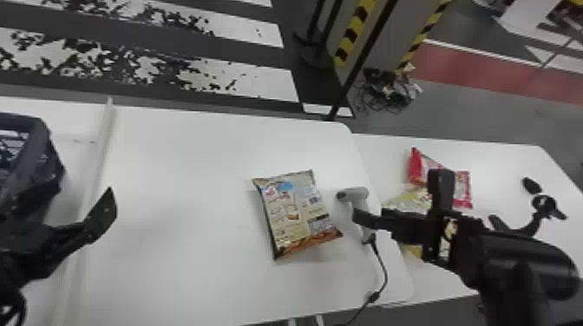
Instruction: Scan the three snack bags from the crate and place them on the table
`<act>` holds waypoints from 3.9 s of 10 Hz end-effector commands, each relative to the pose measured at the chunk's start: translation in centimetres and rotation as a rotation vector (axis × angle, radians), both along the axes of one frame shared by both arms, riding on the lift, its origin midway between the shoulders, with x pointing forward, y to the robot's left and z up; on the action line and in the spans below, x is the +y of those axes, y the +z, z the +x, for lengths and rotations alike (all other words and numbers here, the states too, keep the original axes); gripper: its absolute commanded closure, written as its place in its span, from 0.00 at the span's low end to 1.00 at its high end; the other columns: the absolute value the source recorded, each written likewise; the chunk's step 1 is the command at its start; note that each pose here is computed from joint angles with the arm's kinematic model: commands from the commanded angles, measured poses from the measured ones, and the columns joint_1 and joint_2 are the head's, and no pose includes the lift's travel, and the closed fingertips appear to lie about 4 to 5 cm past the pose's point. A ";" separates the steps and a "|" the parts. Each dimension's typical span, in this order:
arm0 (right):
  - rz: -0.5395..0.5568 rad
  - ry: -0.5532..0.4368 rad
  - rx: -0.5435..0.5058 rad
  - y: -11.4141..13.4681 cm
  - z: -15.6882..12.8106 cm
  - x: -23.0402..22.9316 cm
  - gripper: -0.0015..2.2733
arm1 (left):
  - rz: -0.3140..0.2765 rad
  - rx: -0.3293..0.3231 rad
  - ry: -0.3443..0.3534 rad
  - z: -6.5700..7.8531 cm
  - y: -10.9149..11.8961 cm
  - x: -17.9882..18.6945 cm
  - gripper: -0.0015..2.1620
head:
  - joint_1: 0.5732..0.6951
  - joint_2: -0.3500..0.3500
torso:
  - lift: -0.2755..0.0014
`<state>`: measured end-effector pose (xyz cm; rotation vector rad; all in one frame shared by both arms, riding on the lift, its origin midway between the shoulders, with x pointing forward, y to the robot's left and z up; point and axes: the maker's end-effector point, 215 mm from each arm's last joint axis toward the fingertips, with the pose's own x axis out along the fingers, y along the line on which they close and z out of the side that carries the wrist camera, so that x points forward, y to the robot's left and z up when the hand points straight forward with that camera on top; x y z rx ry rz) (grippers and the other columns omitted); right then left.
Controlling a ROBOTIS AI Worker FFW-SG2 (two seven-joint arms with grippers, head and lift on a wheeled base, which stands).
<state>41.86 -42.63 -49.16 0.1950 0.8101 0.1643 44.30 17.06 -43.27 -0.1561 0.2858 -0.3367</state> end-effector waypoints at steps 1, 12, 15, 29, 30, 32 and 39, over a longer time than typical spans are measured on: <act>0.149 0.000 -0.006 1.3 -0.5 1.9 0.03 | 0.000 0.001 0.000 0.0 -0.1 0.0 0.03 | 1.00 0.03 | 0.77; 0.204 0.166 0.120 -5.6 -0.5 8.5 0.12 | -0.002 0.010 0.000 -0.4 -0.5 0.0 0.03 | 1.00 0.16 | 0.77; 0.207 0.182 0.133 -5.8 -0.8 8.6 0.99 | -0.002 0.012 0.000 -0.4 -0.5 0.0 0.03 | 1.00 0.19 | 0.77; 0.349 -0.443 -0.282 5.7 3.0 -15.7 0.99 | -0.004 -0.008 -0.016 -0.7 0.8 -0.8 0.03 | 1.00 0.00 | 0.77; 0.330 -0.509 -0.278 4.4 2.9 -18.0 0.99 | -0.002 -0.008 -0.009 -0.7 0.9 -0.7 0.03 | 1.00 0.00 | 0.77; 0.270 -0.630 -0.241 2.1 1.8 -21.8 0.94 | -0.003 -0.007 -0.008 -0.9 0.9 -0.6 0.03 | 1.00 0.00 | 0.77; 0.232 -0.778 -0.128 -1.4 -2.0 -23.4 0.03 | -0.011 -0.019 -0.005 -1.9 1.7 -0.8 0.03 | 1.00 0.00 | 0.77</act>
